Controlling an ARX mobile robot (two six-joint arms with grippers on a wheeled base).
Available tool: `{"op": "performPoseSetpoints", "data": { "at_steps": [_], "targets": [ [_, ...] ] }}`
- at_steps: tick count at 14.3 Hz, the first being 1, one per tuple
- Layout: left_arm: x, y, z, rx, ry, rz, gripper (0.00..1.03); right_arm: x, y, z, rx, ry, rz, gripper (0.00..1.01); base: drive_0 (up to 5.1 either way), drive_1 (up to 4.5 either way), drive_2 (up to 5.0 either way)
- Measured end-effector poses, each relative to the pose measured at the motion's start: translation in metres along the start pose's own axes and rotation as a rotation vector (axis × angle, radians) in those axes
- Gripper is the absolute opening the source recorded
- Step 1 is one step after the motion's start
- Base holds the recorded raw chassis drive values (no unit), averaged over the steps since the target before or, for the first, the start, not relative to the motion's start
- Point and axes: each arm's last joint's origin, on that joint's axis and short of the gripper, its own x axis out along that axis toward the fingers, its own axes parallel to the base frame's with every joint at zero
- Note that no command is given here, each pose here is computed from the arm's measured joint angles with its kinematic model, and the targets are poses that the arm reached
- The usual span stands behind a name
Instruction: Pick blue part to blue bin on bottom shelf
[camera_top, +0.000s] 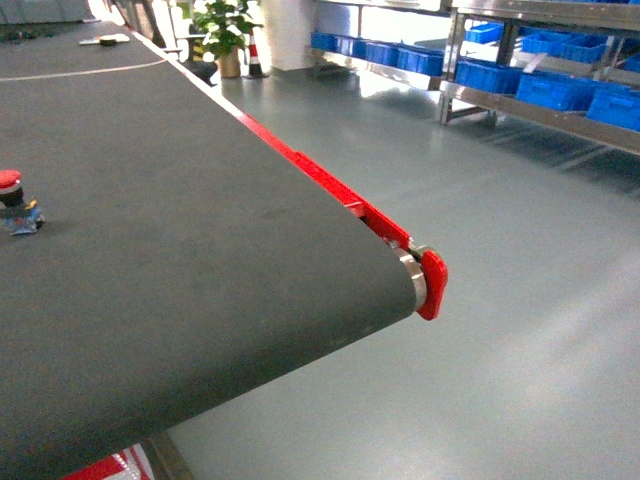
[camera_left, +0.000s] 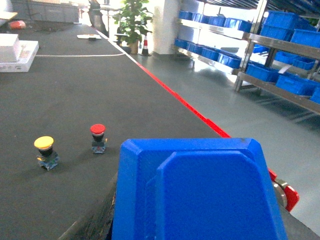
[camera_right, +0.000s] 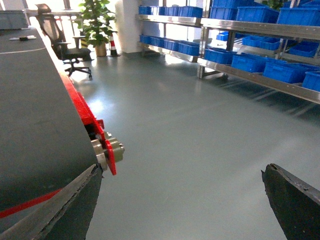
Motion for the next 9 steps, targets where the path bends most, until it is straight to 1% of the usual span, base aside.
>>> {"op": "performPoseSetpoints", "data": {
  "at_steps": [9],
  "targets": [
    [0.0000,0.0000,0.0000,0.000,0.000,0.000,0.44,0.0000,0.0000,0.0000,0.000,0.000,0.000,0.98,-1.6,-1.61,-1.6]
  ]
}}
